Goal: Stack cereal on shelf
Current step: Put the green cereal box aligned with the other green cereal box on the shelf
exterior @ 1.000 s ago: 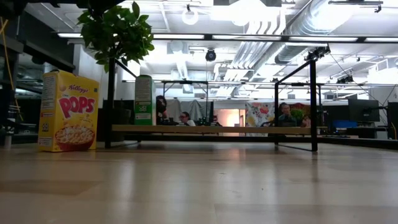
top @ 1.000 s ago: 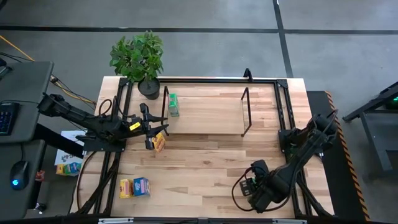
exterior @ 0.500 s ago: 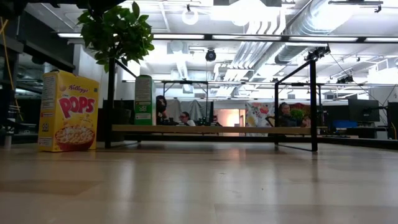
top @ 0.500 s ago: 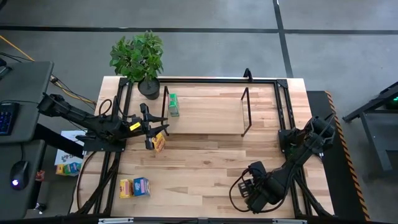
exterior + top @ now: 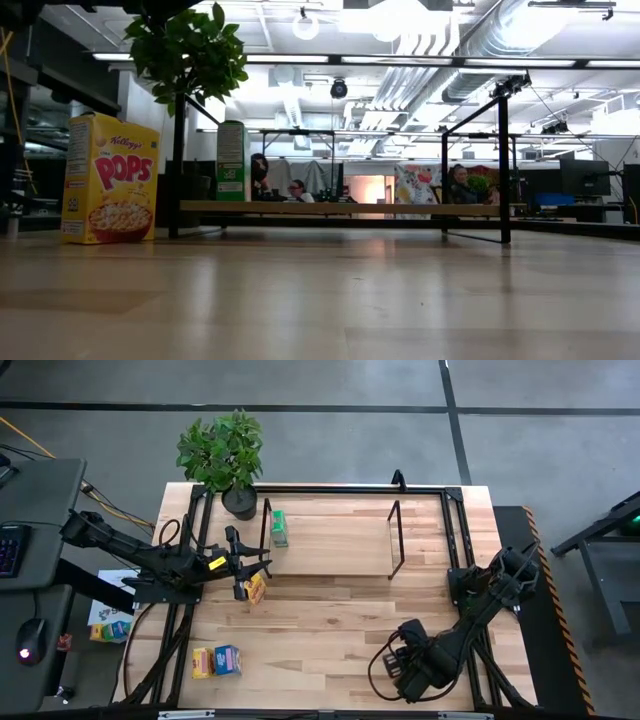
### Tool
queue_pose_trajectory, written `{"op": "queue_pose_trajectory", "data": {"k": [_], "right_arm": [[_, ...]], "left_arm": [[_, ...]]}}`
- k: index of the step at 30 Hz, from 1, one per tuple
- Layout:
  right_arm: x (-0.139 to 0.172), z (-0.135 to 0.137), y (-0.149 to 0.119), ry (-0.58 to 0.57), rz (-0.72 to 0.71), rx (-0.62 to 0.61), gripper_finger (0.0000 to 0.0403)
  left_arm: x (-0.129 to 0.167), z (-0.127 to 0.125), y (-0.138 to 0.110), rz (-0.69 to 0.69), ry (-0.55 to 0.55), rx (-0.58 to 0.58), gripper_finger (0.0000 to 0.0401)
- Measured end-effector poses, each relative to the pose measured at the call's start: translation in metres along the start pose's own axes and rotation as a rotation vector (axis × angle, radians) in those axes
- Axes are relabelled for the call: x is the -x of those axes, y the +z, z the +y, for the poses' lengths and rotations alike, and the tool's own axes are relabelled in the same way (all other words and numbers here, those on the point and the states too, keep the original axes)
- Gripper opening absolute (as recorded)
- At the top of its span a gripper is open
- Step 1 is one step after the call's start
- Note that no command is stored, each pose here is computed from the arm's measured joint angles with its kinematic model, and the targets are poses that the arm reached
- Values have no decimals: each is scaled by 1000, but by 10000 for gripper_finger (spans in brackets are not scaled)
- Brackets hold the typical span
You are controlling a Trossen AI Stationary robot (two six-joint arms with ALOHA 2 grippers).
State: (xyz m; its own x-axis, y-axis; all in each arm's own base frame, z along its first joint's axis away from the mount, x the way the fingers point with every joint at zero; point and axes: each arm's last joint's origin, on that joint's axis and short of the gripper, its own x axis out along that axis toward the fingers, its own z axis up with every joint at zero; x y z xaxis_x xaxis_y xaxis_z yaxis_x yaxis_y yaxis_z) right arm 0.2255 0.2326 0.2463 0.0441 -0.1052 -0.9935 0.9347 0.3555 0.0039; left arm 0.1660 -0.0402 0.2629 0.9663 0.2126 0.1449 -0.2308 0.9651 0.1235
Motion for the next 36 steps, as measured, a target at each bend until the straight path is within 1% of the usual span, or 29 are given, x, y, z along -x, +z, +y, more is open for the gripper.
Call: {"op": "queue_pose_trajectory", "data": {"k": [2,6,8,11,13,15,19,21,24,27,32,34,36], "right_arm": [[2,2,4,6,-1,38,141],[22,17,18,101,-50,151,142],[40,26,28,180,-102,229,142],[72,38,47,293,-240,342,142],[93,44,65,345,-343,396,142],[110,48,89,367,-433,419,142],[129,54,147,357,-537,436,142],[129,56,180,349,-551,430,142],[122,54,225,325,-517,412,142],[106,50,264,253,-491,363,142],[81,50,312,182,-470,328,142],[71,53,325,183,-461,322,142],[62,58,336,212,-449,325,142]], "left_arm": [[0,0,0,0,0,0,106],[0,0,0,0,0,0,106],[0,0,0,-1,0,0,106],[0,0,1,-8,-3,4,106],[0,0,1,-12,-12,5,106],[0,-1,1,-15,-26,5,106],[1,-2,2,-17,-40,4,106],[1,-3,2,-23,-50,3,106],[4,-5,5,-40,-66,14,106],[8,-6,9,-59,-83,27,106],[13,-7,13,-83,-105,20,106],[13,-8,14,-86,-110,22,106],[13,-8,13,-85,-109,20,106]]}}
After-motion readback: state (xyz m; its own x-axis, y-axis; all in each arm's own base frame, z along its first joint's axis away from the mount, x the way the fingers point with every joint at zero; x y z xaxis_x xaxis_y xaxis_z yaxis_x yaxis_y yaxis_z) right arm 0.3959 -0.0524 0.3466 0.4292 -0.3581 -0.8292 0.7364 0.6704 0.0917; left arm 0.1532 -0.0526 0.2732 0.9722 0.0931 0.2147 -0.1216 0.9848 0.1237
